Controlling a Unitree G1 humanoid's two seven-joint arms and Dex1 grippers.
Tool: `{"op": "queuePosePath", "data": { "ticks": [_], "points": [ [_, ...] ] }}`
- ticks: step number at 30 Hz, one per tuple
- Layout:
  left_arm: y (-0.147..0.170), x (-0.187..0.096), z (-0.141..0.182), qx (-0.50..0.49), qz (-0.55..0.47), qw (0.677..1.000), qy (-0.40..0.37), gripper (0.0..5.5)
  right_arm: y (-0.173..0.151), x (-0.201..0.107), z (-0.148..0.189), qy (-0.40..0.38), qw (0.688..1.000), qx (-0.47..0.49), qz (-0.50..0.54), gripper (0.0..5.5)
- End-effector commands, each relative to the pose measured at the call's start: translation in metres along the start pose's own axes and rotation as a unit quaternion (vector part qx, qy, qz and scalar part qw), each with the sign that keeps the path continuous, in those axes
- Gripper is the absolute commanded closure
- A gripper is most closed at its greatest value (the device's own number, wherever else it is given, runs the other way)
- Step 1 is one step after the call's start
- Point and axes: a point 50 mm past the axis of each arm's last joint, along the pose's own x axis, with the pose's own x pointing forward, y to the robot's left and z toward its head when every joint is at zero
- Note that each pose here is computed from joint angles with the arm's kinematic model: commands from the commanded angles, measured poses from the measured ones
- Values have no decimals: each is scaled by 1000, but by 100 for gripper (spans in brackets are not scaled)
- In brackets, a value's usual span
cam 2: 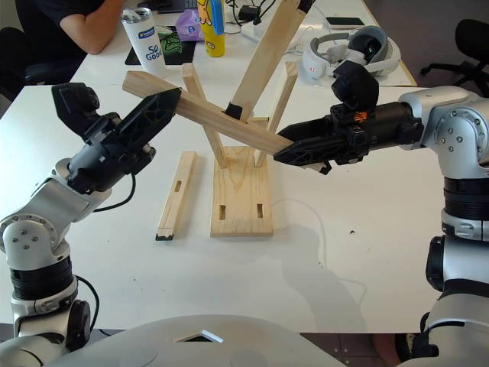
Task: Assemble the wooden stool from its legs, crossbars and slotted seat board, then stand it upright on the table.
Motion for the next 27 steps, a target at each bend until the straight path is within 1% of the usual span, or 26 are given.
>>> {"op": "queuePosePath", "data": {
  "ticks": [1,8,9,14,18,22,24,27],
  "points": [
    [-3,-1,-1,5,1,1000,14,333,-1,-5,8,8,1000,-18,-10,340],
    [-4,0,1,11,-3,1000,13,336,-8,-9,6,34,999,-20,-7,340],
    [-5,0,1,13,-4,1000,12,336,-10,-10,5,34,999,-20,-13,304],
    [-3,0,5,21,-1,1000,5,341,-15,-15,-1,49,998,-30,-34,221],
    [-1,-3,7,29,5,1000,2,341,-19,-30,-16,78,993,-40,-81,219],
    [1,-9,10,41,17,999,7,341,-19,-53,-22,59,989,-33,-135,219],
    [1,-12,11,49,22,998,13,343,-18,-61,-27,65,986,-32,-153,219],
    [0,-15,18,74,31,996,31,344,-15,-67,-55,153,970,-39,-185,219]
  ]
}}
